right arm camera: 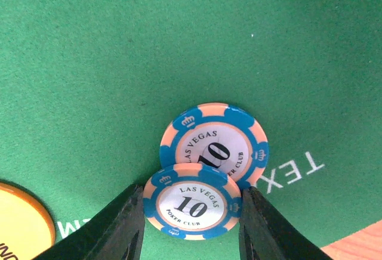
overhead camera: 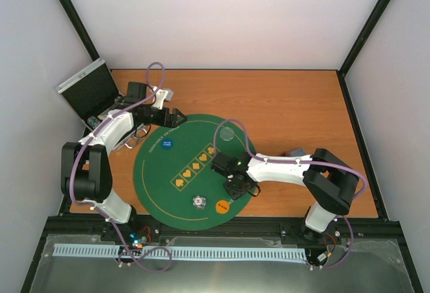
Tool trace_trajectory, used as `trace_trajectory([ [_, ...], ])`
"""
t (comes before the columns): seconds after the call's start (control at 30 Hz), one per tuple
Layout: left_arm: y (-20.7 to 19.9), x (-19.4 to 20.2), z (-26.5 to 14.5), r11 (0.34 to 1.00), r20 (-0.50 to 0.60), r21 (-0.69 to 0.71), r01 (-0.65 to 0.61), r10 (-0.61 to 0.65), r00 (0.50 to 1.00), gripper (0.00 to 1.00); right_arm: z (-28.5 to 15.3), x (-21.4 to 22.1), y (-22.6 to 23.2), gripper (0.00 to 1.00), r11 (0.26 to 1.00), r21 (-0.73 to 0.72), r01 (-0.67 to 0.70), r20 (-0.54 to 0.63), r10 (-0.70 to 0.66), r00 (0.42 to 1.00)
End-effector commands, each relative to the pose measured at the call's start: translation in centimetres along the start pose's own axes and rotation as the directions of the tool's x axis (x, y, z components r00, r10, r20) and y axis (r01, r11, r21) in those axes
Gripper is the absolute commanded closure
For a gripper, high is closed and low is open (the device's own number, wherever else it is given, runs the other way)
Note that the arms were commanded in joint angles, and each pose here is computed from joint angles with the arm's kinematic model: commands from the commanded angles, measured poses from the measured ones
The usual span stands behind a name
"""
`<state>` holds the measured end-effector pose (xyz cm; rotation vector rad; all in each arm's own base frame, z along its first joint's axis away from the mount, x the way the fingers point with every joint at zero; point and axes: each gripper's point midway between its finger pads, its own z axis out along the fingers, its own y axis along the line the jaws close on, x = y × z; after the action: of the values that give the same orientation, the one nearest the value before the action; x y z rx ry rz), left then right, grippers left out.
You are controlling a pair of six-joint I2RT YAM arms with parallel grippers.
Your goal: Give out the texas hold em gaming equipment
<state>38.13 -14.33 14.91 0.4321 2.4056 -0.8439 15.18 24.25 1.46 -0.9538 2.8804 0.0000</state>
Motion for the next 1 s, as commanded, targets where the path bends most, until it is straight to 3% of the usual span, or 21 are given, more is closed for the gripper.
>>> trace_trajectory([
  [0.0,-0.5,-1.2,-0.6,0.999,0.029,0.003,-0.048,0.048,0.998,0.07,-0.6,-0.3,-0.3,0.74,1.0,0.029,0.007,0.013,-0.007,1.0],
  [0.3,-0.5,-1.1,-0.6,0.999,0.029,0.001,-0.049,0.049,0.998,0.07,-1.9,-2.1,-0.6,0.75,0.997,0.051,0.054,0.055,-0.057,0.997],
  [0.97,-0.5,-1.2,-0.7,0.999,0.031,0.0,-0.054,0.054,0.998,0.07,-0.1,-2.6,-0.5,0.73,0.994,0.027,0.11,-0.029,-0.109,0.994],
])
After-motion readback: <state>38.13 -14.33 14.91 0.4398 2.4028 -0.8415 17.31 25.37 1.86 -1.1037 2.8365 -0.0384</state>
